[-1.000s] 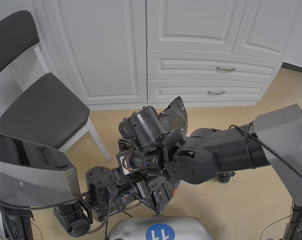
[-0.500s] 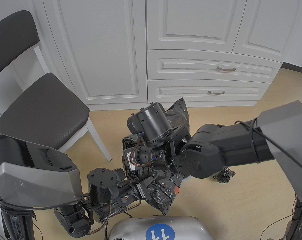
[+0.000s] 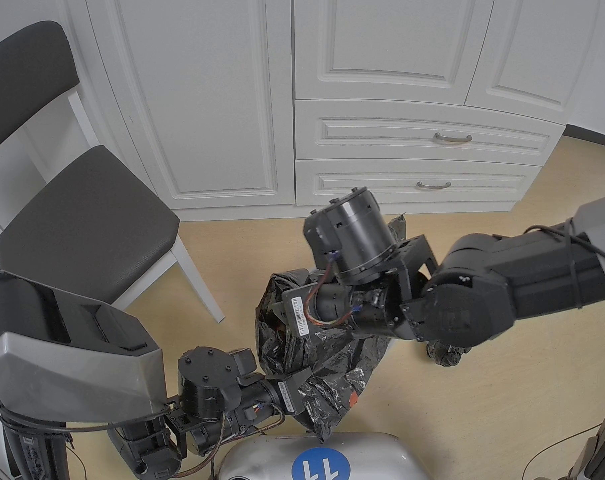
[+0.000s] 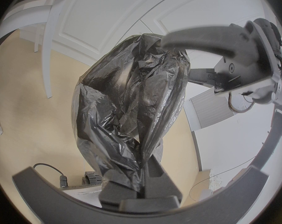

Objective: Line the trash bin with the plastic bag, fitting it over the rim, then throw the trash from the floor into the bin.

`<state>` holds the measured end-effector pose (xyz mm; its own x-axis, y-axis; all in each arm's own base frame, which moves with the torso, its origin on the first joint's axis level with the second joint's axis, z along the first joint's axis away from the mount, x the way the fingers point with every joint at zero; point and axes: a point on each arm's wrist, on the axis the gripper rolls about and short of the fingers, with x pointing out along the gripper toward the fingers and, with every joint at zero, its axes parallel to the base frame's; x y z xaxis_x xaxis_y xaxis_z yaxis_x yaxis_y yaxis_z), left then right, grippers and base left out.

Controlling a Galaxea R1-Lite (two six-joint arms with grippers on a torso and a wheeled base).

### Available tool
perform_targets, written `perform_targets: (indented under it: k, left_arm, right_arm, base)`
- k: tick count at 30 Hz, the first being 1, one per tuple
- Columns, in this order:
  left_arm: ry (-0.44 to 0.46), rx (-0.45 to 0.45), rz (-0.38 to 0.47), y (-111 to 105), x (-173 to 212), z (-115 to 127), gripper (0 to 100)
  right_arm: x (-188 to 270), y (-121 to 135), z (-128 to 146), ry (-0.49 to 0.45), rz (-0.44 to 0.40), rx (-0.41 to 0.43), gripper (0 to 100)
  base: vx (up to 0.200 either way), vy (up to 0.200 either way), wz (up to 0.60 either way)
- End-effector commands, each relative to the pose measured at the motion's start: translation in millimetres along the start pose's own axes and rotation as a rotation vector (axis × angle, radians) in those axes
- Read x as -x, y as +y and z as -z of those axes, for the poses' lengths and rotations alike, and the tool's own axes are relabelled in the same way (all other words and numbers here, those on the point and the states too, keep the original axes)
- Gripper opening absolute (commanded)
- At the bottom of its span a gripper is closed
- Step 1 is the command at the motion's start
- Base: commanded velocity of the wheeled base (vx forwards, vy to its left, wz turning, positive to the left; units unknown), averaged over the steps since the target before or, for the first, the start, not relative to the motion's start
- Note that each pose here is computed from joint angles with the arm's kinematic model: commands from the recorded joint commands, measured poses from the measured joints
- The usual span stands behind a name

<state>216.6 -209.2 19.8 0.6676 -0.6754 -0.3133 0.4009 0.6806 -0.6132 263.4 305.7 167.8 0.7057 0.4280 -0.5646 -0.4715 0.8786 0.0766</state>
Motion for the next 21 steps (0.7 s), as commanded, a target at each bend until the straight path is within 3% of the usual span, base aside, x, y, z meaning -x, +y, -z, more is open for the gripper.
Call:
perform_targets:
  k: [1, 6, 13, 21]
  left_arm:
    - [0.037, -0.039, 0.009, 0.5, 3.2, 5.4, 0]
    - [0.021, -0.064, 0.014, -0.5, 5.2, 0.8, 0]
    - [-0.011, -0.171, 0.04, -9.4, 24.1, -11.0, 0]
    - [-0.041, -0.234, 0.108, -12.0, 43.5, -32.8, 0]
  right_arm:
    - [62.6, -17.1, -5.4, -0.058, -0.017, -0.021, 100]
    - [94.3, -39.5, -3.8, -0.094, -0.006, -0.052, 100]
    - [94.8, -92.8, 0.6, -0.285, 0.051, -0.166, 100]
    - [71.0, -131.4, 4.8, -0.283, 0.071, -0.204, 100]
  base:
    - [0.0, 0.0, 0.0]
    - [0.0, 0.0, 0.0]
    - [0.0, 0.0, 0.0]
    - [0.0, 0.0, 0.0]
